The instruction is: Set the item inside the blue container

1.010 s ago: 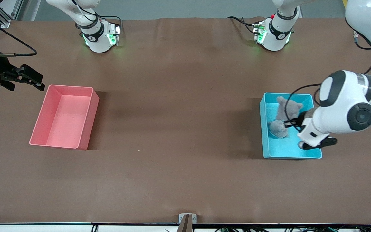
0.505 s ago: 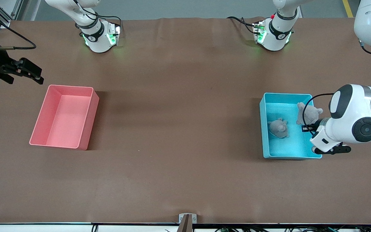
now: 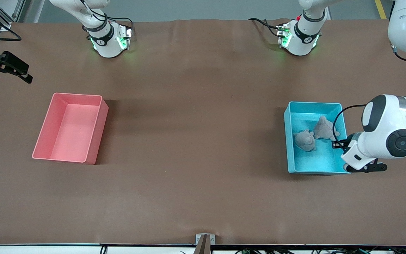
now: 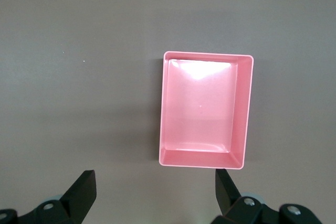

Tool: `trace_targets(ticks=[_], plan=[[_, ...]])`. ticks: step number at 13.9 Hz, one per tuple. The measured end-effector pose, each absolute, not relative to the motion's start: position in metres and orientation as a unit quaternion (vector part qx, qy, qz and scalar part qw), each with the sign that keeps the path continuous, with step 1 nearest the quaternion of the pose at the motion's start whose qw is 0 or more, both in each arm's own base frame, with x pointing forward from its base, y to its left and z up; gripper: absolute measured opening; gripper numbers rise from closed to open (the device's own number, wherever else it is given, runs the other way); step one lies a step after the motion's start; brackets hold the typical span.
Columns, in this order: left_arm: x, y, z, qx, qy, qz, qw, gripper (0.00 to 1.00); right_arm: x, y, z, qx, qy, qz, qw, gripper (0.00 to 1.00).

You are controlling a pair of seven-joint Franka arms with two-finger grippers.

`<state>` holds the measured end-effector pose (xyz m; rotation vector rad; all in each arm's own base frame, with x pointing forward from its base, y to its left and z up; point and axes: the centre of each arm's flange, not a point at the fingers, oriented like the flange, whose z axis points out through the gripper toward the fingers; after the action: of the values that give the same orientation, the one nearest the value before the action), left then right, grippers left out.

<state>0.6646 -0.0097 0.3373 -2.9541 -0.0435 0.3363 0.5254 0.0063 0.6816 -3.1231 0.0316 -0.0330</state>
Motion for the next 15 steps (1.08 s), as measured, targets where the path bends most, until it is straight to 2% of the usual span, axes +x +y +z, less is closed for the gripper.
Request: trace_targets(ticks=[3,4,10,12,15], plan=[[0.671,-0.021,0.380,-0.994,-0.014,0.080,0.077,0.94,0.526,0.005,0.682,-1.000,0.006,-0.012,0.009,1.00],[0.670,-0.023,0.405,-0.995,-0.017,0.066,0.078,1.00,0.526,0.005,0.681,-1.000,0.004,-0.012,0.009,1.00],[0.647,-0.024,0.566,-0.996,-0.014,-0.010,0.083,1.00,0.535,0.004,0.681,-0.999,0.003,-0.034,0.003,1.00],[0.627,-0.029,0.609,-0.998,0.005,-0.032,0.055,1.00,0.535,0.004,0.682,-0.999,0.003,-0.035,0.003,1.00],[0.592,-0.021,0.650,-0.998,0.003,-0.017,0.054,1.00,0.535,0.006,0.681,-0.999,0.001,-0.034,0.003,1.00]])
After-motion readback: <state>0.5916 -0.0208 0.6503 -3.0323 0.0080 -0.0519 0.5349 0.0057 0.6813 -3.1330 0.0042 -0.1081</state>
